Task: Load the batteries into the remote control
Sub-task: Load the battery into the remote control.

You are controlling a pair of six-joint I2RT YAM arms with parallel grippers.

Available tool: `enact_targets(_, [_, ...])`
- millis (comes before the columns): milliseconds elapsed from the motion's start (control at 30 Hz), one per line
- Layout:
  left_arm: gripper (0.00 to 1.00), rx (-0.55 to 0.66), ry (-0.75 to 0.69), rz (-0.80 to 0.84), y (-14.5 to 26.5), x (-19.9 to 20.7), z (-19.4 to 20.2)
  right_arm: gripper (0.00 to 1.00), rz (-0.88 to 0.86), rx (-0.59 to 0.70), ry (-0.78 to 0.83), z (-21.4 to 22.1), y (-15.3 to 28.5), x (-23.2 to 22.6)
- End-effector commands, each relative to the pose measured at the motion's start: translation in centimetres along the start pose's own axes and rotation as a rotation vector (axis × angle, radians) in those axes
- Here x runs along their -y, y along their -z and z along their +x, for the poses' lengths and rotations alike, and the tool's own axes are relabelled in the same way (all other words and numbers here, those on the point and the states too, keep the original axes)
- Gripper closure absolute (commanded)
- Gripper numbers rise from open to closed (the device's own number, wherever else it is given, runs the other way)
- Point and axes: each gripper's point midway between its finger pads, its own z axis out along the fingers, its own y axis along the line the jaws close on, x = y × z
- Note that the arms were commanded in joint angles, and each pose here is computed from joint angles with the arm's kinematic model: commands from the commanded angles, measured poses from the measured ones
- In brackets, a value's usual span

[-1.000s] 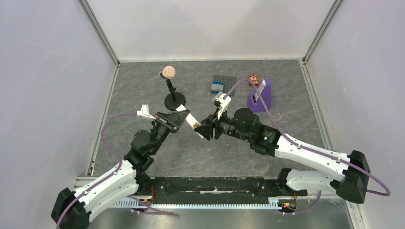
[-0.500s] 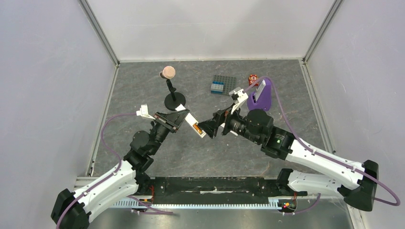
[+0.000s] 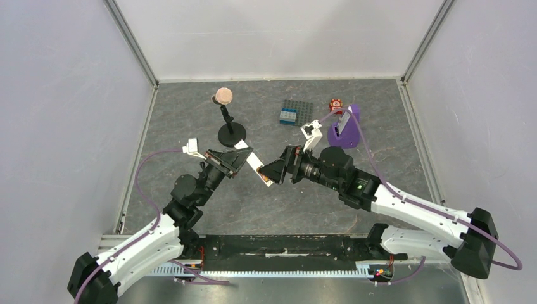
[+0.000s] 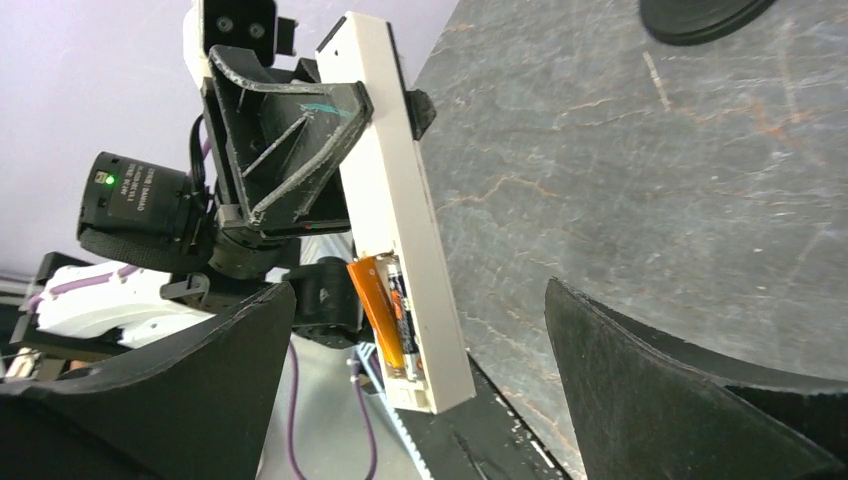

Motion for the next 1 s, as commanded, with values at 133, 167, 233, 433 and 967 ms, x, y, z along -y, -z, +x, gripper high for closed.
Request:
enact_targets(133, [0.98, -0.043, 0.044, 0.091, -0.1, 3.0, 0.3, 0.02, -0.119, -0.025, -0.096, 0.3, -1.1, -2.3])
enact_targets(167, [0.98, -0.046, 0.043, 0.093, -0.1, 3.0, 0.4, 0.02, -0.117, -0.029, -0.103, 0.4, -1.2, -2.2])
enact_targets(233, [0.98, -0.052, 0.040, 0.097, -0.1, 3.2, 0.5, 0.04, -0.112, -0.032, -0.116, 0.5, -1.4, -2.0])
enact_targets(433, [0.98, -0.053, -0.001, 0.130, 0.1, 3.9, 0.4, 0.22, -0.094, -0.021, -0.163, 0.6, -1.7, -0.9])
enact_targets(967, [0.98, -0.068, -0.031, 0.155, 0.1, 4.2, 0.7, 0.36, -0.137, -0.070, -0.199, 1.3, -2.1, -1.2])
